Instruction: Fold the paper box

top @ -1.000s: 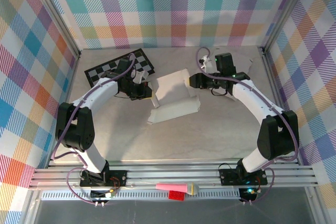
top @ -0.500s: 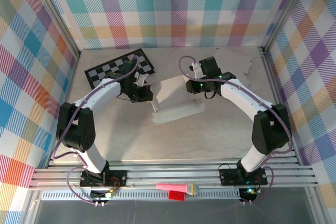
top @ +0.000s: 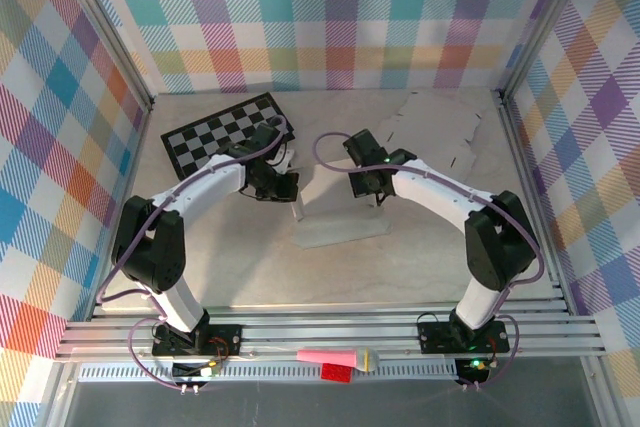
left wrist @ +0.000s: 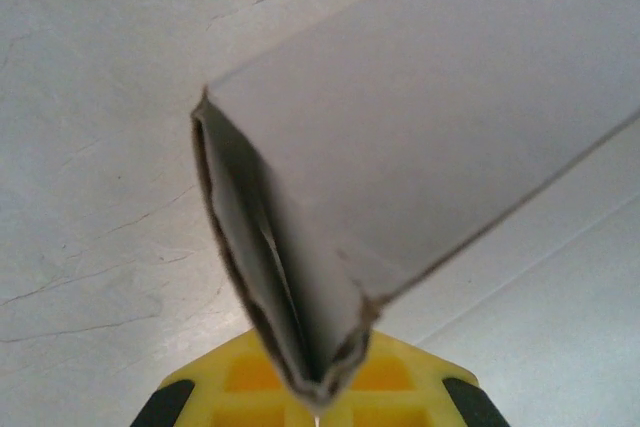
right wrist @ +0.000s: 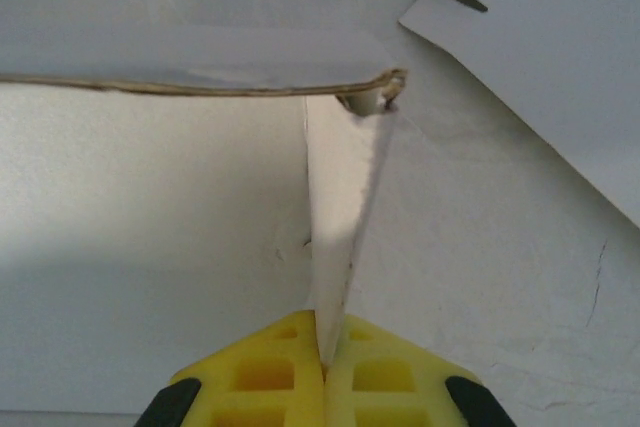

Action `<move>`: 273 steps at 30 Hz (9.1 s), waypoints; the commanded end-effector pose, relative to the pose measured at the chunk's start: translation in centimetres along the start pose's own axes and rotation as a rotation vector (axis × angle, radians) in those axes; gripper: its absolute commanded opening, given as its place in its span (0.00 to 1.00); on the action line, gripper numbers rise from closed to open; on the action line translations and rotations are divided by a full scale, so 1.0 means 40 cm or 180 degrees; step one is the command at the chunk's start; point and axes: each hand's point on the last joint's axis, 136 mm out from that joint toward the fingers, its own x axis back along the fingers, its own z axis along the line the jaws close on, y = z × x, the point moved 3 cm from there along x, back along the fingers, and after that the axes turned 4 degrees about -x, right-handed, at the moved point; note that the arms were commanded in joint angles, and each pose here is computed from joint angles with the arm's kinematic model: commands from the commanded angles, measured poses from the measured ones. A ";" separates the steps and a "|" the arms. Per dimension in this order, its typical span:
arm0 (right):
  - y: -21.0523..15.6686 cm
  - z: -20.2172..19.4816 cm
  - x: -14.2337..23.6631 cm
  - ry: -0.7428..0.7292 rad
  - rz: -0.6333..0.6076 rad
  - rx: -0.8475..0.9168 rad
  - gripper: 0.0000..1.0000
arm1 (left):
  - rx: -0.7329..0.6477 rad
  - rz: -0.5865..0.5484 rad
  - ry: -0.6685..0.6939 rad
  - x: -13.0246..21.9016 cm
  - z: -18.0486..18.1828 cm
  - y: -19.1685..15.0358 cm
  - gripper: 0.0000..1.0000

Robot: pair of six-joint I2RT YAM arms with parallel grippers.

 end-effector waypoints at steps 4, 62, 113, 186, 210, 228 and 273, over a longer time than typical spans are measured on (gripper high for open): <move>-0.065 0.027 -0.033 0.0141 0.0234 -0.0114 0.01 | -0.0137 -0.0142 0.0329 -0.011 -0.008 -0.008 0.00; -0.112 0.022 -0.073 -0.1524 0.0657 -0.0740 0.00 | 0.0175 -0.0101 0.0749 -0.087 0.009 -0.035 0.00; -0.095 -0.017 -0.103 -0.0398 0.0566 -0.0728 0.00 | 0.0263 -0.0121 0.0756 -0.135 0.025 -0.024 0.21; -0.134 0.024 -0.125 -0.0429 0.0970 -0.0832 0.00 | 0.0449 -0.0628 0.1091 -0.127 0.076 0.076 0.24; -0.139 0.024 -0.134 -0.0464 0.1013 -0.0851 0.00 | 0.0553 -0.0513 0.1954 -0.124 0.134 0.036 0.00; -0.145 0.035 -0.139 -0.0413 0.1080 -0.0907 0.00 | 0.0653 -0.0606 0.2728 -0.128 0.100 -0.009 0.00; -0.158 0.029 -0.142 -0.0444 0.1140 -0.0897 0.00 | 0.0487 -0.0705 0.1701 -0.048 0.056 0.077 0.54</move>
